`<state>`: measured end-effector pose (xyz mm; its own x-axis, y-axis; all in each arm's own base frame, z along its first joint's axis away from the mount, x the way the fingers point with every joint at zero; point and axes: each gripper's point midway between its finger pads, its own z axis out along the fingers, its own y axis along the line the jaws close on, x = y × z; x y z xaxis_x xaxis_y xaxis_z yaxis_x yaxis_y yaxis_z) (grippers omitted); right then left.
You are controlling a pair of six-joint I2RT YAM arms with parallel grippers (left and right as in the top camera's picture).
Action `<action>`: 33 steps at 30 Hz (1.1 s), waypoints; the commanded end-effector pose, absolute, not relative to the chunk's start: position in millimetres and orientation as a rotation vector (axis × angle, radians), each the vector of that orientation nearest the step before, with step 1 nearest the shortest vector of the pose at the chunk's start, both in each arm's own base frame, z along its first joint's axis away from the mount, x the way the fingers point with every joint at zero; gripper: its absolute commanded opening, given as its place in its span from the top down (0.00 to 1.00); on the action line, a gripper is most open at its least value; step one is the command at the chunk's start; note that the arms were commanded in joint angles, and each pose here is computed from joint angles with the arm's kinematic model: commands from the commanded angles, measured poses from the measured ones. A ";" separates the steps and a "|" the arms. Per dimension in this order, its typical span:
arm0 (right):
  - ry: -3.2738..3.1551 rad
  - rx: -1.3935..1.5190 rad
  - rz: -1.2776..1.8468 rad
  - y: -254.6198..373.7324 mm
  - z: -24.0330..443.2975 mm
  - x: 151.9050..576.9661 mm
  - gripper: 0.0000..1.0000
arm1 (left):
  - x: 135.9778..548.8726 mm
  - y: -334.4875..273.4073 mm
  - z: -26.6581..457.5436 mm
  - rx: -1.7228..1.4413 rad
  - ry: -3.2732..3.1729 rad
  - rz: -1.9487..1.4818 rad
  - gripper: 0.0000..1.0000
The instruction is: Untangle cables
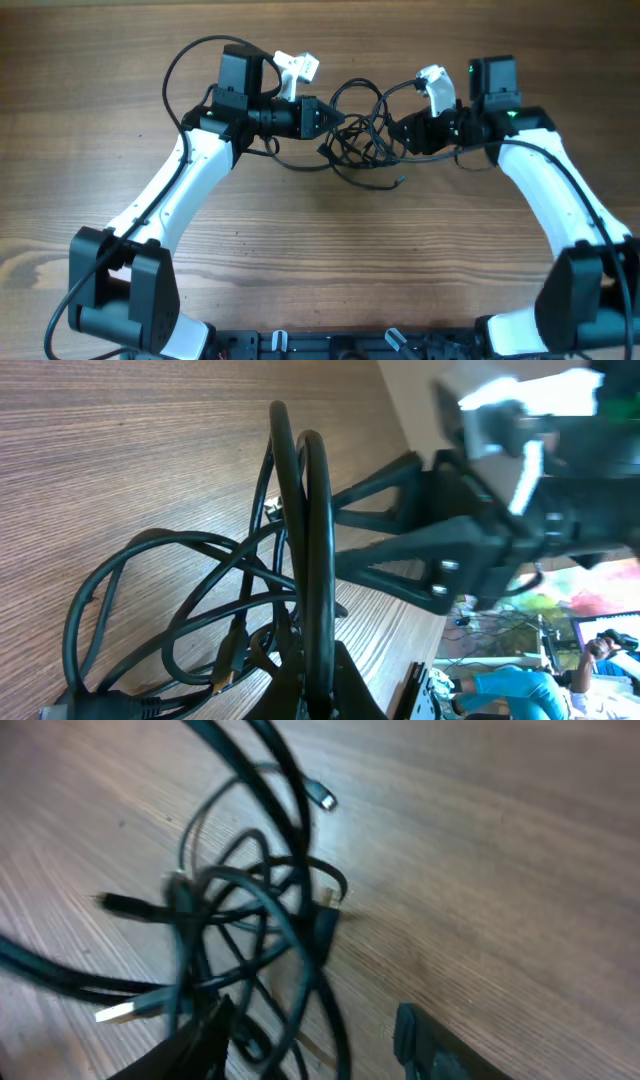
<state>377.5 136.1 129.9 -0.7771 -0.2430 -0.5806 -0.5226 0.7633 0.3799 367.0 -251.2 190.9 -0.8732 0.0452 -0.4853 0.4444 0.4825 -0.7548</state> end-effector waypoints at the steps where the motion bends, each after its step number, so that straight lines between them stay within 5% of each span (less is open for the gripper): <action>1: 2.505 -0.525 0.760 138.4 113.8 381.8 0.49 | 362.4 -253.6 192.6 0.448 2.313 -1.398 0.96; 5: 2.495 -0.546 0.854 149.4 109.6 379.2 0.62 | 362.4 -253.6 192.6 0.448 2.313 -1.398 0.96; 8: 2.500 -0.541 0.863 149.8 108.1 378.8 0.88 | 362.4 -253.5 192.4 0.447 2.314 -1.397 0.96; 10: 2.470 -0.537 0.926 153.4 117.5 376.8 0.96 | 364.7 -250.9 188.1 0.426 2.335 -1.364 0.96; 17: 2.113 -0.647 1.126 166.8 237.9 348.0 0.96 | 389.6 -193.4 127.7 -0.153 2.625 -0.851 0.96; 23: 1.847 -0.696 1.082 166.0 340.3 297.1 0.96 | 387.3 -182.1 117.0 -0.202 2.664 -0.760 0.96; 33: 1.792 -0.014 0.865 75.9 408.0 297.8 0.96 | 381.3 -176.6 107.2 -0.225 2.709 -0.716 0.96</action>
